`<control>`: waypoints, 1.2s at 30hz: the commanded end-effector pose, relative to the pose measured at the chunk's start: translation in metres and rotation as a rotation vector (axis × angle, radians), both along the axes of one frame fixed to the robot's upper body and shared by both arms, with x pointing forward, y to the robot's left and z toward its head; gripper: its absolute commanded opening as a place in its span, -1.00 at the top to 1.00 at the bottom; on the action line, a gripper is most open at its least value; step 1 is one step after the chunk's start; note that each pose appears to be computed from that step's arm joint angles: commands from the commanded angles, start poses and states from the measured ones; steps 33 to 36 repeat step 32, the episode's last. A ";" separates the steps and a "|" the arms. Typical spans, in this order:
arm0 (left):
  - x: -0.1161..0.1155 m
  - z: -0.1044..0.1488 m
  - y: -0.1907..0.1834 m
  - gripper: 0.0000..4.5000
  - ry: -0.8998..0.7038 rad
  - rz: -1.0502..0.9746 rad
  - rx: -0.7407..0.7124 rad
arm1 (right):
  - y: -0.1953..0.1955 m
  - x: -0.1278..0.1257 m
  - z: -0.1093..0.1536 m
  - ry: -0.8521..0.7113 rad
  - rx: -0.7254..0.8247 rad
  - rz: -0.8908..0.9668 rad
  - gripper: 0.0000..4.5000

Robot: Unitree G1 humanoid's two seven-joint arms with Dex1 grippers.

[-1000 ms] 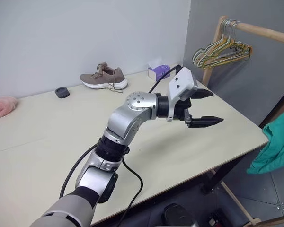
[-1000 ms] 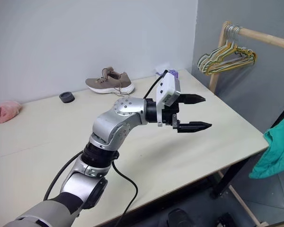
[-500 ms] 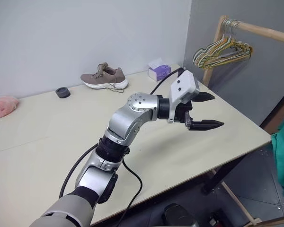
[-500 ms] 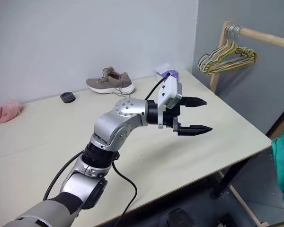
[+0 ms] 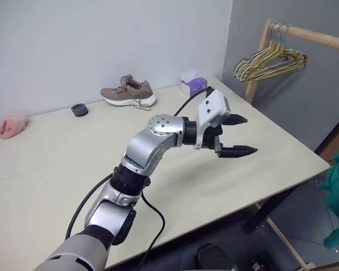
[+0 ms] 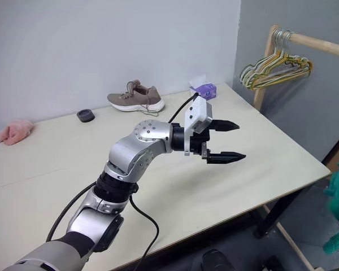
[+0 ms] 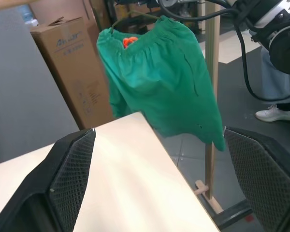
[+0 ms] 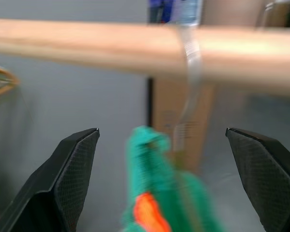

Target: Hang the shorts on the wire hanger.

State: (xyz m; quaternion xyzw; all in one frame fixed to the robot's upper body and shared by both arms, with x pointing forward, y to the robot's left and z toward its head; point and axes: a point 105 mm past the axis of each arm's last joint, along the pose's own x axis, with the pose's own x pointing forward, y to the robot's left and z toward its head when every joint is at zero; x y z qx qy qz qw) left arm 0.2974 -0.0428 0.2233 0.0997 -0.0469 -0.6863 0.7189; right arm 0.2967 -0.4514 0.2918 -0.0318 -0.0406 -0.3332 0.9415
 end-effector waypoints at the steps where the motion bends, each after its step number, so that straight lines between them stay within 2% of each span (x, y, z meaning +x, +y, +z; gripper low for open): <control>1: 0.004 0.002 0.009 -1.00 -0.045 0.052 -0.001 | 0.046 0.009 0.035 -0.104 -0.189 0.189 -0.99; 8: 0.046 -0.019 0.054 -1.00 -0.091 0.415 0.020 | 0.175 0.034 0.007 -0.059 -0.340 0.730 -0.99; 10: 0.064 -0.022 0.079 -1.00 -0.094 0.596 0.004 | 0.207 0.038 -0.006 -0.050 -0.367 0.847 -0.99; 12: 0.077 -0.031 0.120 -1.00 -0.101 0.807 0.008 | 0.250 0.042 -0.022 -0.086 -0.341 1.009 -0.99; 16: 0.078 -0.048 0.185 -1.00 -0.096 1.119 0.045 | 0.311 0.046 -0.057 -0.094 -0.317 1.200 -0.99; 18: 0.071 -0.060 0.218 -1.00 -0.114 1.260 0.085 | 0.338 0.047 -0.083 -0.062 -0.297 1.293 -0.99; 20: 0.062 -0.072 0.246 -1.00 -0.075 1.406 0.065 | 0.360 0.046 -0.112 -0.006 -0.219 1.389 -0.99; 22: 0.051 -0.085 0.268 -1.00 -0.049 1.533 0.051 | 0.369 0.051 -0.132 0.016 -0.184 1.384 -0.99; 25: 0.037 -0.100 0.287 -1.00 0.004 1.643 0.017 | 0.372 0.064 -0.146 0.007 -0.122 1.330 -0.99; 36: 0.037 -0.097 0.292 -1.00 0.023 1.660 -0.054 | 0.374 0.075 -0.145 -0.012 -0.102 1.322 -0.99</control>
